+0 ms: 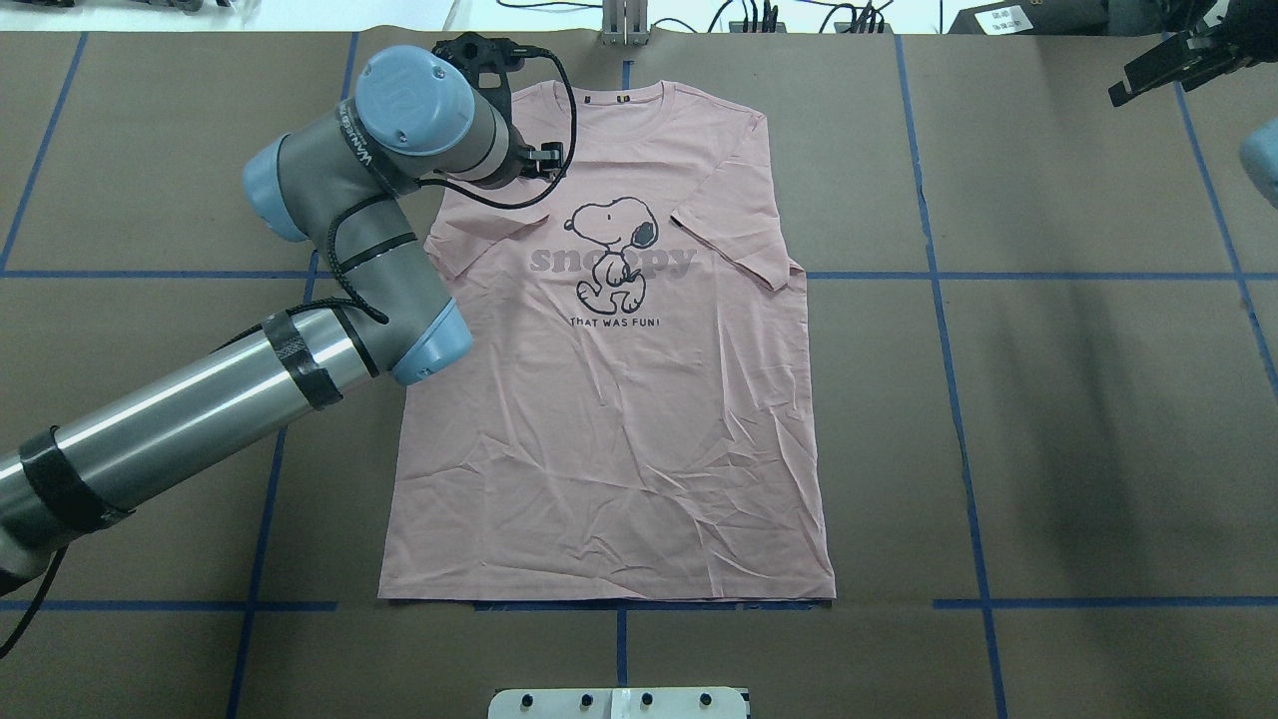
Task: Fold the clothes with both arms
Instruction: 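Move both grippers down to the hem corners nearest the robot, then grasp the two hem corners with the left and right grippers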
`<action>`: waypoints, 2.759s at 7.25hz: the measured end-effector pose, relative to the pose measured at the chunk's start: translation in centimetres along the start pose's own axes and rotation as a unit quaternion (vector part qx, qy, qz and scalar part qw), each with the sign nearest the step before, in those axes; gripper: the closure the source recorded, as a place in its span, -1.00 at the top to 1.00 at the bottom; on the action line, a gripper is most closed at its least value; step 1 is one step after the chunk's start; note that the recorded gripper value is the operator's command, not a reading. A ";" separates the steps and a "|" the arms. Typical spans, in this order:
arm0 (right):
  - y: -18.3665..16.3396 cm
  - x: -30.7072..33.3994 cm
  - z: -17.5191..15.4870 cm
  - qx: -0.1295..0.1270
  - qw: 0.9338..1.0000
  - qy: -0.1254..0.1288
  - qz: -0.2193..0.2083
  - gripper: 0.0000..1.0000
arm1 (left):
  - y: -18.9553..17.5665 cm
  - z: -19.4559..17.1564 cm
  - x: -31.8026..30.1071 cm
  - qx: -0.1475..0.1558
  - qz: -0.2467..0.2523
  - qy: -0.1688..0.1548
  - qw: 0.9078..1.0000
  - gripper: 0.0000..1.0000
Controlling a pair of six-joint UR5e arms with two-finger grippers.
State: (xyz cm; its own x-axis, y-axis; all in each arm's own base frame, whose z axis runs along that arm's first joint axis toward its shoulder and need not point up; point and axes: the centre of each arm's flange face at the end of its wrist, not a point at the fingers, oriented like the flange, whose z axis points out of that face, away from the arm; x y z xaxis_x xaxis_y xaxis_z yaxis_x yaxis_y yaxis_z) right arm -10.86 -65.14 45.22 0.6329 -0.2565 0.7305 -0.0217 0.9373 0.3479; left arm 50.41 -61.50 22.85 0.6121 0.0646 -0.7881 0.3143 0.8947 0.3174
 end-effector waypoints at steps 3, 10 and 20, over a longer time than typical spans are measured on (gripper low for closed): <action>7.0 -13.9 1.2 0.011 0.997 -0.017 0.071 1.00 | 4.8 -6.4 -1.7 -0.017 0.020 0.041 0.999 1.00; 33.2 -38.6 9.4 0.024 0.975 0.001 0.219 0.78 | 29.5 -13.9 -5.6 -0.115 -0.031 0.069 0.990 0.48; 36.8 -40.2 9.5 0.044 0.973 0.002 0.228 0.98 | 39.3 -12.6 -10.8 -0.159 -0.054 -0.006 0.986 -0.22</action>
State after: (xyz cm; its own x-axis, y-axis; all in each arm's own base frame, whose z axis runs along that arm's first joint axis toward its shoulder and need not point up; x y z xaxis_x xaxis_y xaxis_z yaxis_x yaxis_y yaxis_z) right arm -44.47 -22.53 34.24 0.5456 0.1827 0.8179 -0.3670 0.9295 0.0371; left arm 47.03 -21.48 37.16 0.5966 -0.0420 -0.8015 0.1350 0.9896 0.0487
